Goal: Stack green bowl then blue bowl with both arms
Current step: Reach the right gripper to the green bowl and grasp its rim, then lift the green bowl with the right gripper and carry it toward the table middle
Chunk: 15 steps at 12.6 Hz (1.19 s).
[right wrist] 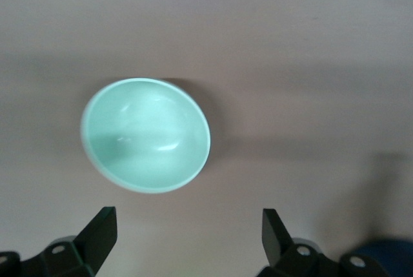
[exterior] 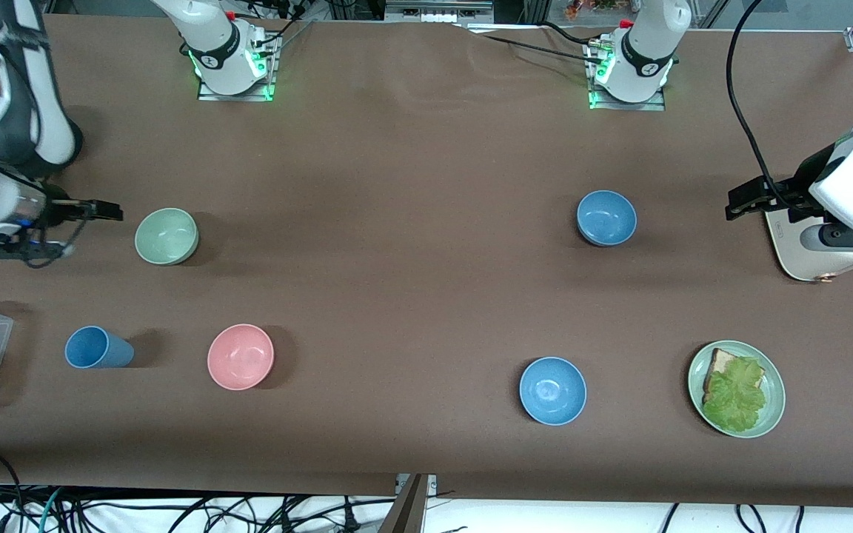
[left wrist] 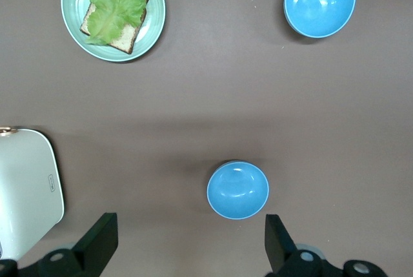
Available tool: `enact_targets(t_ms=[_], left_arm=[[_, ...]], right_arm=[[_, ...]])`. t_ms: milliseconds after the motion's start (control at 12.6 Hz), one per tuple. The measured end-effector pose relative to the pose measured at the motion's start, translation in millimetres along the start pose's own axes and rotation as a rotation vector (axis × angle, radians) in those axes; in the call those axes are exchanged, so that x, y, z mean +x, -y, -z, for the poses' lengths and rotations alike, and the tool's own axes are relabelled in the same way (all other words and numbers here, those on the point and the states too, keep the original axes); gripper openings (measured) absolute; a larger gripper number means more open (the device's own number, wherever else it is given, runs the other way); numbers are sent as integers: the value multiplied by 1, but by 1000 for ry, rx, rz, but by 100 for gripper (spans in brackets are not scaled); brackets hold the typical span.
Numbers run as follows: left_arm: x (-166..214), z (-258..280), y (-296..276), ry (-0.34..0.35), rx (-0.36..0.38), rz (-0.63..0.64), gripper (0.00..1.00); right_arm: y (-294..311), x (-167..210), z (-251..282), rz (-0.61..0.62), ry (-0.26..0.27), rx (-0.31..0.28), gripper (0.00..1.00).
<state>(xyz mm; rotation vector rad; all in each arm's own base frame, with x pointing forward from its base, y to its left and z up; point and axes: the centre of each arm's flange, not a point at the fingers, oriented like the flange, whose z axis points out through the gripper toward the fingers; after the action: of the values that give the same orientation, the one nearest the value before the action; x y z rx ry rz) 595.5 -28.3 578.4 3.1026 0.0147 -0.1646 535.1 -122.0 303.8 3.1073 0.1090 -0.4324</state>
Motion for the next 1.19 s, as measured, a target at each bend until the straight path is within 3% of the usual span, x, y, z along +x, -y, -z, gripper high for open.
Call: enact_targets(t_ms=[238, 397, 795, 1192], left_arm=[[1, 0, 0, 1, 0, 0, 100], [1, -1, 0, 1, 0, 0, 100], [1, 0, 0, 0, 0, 0, 100], [1, -1, 0, 2, 0, -1, 100]], right_arm=[[-33, 7, -81, 73, 20, 3, 96], [-41, 10, -104, 78, 27, 9, 72], [-34, 16, -99, 41, -6, 62, 11], [-19, 23, -101, -26, -31, 179, 9]])
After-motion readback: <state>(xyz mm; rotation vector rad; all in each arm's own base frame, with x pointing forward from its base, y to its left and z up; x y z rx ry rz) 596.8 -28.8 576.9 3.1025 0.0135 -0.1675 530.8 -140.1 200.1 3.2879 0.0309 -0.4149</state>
